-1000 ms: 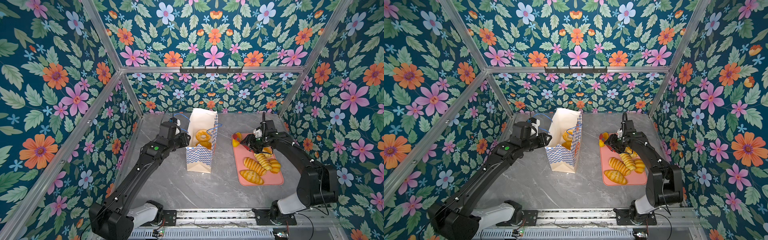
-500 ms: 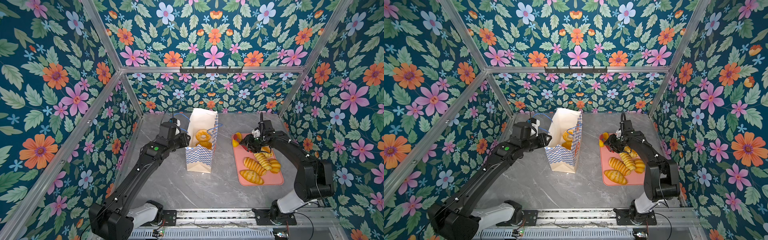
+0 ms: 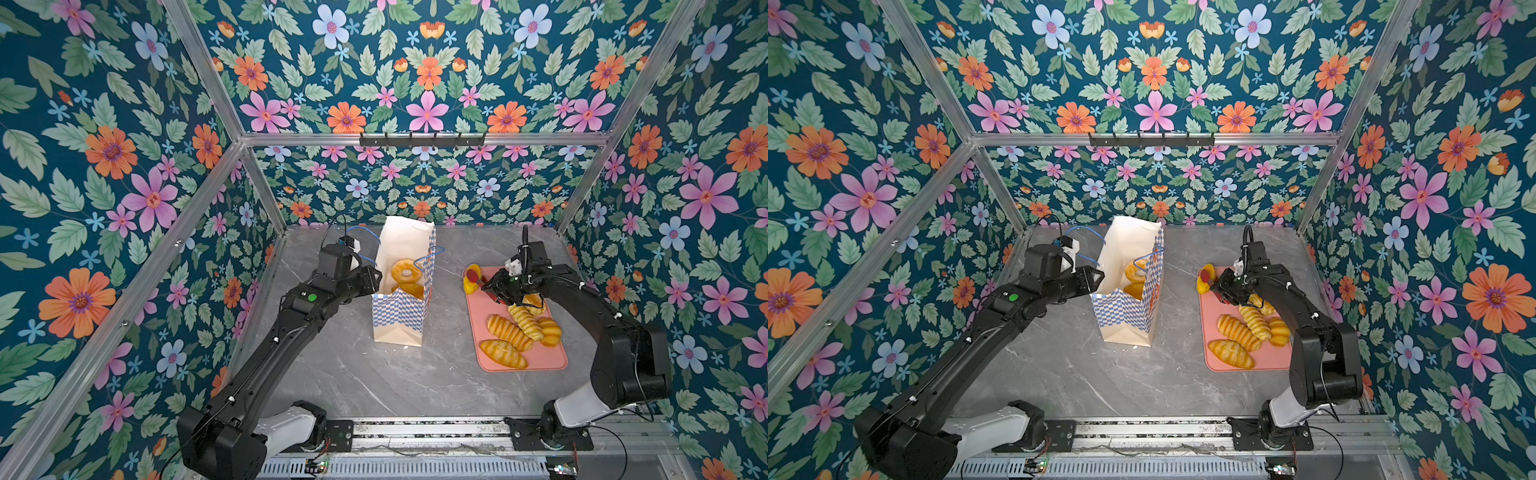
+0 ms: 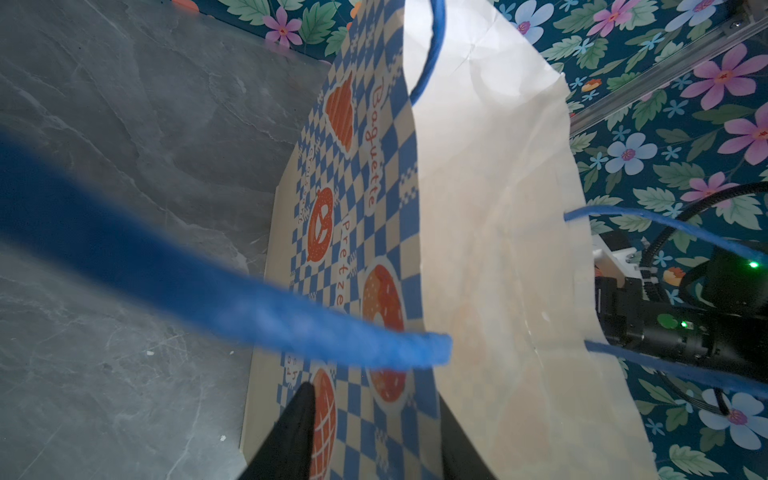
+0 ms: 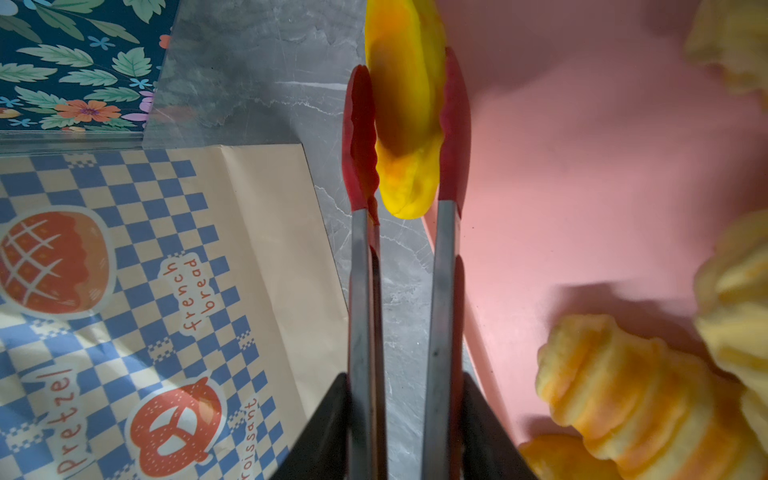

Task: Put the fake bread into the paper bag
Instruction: 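Close the tongs on the yellow bread slice with the right gripper, then lift the yellow slice with the tongs and carry it over the bag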

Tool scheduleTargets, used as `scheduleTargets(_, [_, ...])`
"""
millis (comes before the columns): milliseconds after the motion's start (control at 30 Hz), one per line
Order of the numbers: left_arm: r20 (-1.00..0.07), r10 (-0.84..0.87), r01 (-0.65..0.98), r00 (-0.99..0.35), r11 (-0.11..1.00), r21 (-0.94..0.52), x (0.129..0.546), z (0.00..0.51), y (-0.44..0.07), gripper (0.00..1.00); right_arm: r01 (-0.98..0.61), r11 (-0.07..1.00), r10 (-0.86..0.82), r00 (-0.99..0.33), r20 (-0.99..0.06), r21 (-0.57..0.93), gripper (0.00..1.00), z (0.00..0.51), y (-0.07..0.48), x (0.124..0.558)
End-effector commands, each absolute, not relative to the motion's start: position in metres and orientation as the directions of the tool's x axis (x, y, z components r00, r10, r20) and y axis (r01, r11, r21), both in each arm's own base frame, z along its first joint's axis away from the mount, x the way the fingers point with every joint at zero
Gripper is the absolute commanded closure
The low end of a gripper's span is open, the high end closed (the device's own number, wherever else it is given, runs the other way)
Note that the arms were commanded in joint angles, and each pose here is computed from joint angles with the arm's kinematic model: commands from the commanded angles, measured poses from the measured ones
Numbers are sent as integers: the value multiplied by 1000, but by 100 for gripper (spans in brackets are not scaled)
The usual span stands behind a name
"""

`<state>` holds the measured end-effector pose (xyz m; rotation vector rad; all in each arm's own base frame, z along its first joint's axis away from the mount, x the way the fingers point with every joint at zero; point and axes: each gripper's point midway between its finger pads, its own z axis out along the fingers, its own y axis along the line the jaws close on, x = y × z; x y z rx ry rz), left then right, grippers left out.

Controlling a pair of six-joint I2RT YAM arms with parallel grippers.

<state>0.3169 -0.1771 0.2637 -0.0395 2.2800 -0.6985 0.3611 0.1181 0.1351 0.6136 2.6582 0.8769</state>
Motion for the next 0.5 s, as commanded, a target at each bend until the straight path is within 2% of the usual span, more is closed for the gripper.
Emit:
scheduleTargets(0, [-659, -232, 181, -715, 850, -495, 317, 270, -177, 54, 296, 722, 481, -864, -147, 626, 63, 142, 118, 362])
scheduleTargets(300, [-670, -235, 183, -704, 852, -491, 317, 280, -174, 52, 277, 731, 483, -855, -187, 624, 66, 158, 113, 351])
scheduleTargets(467, [-672, -236, 189, -702, 848, -495, 317, 284, -176, 56, 254, 739, 481, -848, -223, 624, 67, 174, 111, 344])
